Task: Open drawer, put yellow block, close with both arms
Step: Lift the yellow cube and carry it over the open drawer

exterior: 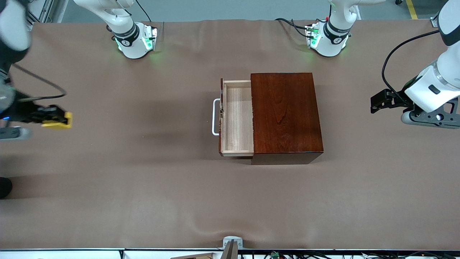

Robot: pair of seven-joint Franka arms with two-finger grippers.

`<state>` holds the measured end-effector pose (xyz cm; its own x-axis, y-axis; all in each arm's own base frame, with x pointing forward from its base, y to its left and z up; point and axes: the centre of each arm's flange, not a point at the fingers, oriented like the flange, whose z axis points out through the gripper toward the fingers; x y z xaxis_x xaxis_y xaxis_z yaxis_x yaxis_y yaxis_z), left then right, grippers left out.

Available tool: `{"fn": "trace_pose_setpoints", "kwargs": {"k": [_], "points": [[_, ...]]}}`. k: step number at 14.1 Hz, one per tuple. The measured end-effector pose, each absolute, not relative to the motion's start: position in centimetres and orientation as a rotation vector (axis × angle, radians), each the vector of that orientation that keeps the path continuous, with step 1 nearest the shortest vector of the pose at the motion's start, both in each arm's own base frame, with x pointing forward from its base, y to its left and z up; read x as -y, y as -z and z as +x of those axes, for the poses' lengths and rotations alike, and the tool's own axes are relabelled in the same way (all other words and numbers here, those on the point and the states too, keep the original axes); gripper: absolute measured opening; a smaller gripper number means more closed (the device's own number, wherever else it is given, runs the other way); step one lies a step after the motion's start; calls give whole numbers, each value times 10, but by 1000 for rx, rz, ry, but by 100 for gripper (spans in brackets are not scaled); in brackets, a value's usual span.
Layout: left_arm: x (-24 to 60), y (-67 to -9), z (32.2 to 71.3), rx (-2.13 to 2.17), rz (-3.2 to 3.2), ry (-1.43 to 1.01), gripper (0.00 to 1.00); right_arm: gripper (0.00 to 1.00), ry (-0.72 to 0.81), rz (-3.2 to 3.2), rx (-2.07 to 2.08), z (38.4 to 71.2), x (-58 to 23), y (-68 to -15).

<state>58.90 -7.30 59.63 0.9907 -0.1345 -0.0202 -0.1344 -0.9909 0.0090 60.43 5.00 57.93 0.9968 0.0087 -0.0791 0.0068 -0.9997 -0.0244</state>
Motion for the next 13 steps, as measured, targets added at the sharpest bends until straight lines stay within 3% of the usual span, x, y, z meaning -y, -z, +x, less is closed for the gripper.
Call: {"fn": "trace_pose_setpoints", "kwargs": {"k": [7, 13], "points": [[55, -594, 591, 172, 3129, 36, 100, 56, -52, -3116, -252, 546, -332, -545], [55, -594, 591, 172, 3129, 36, 100, 56, 9, -3079, -157, 546, -456, -454]]}}
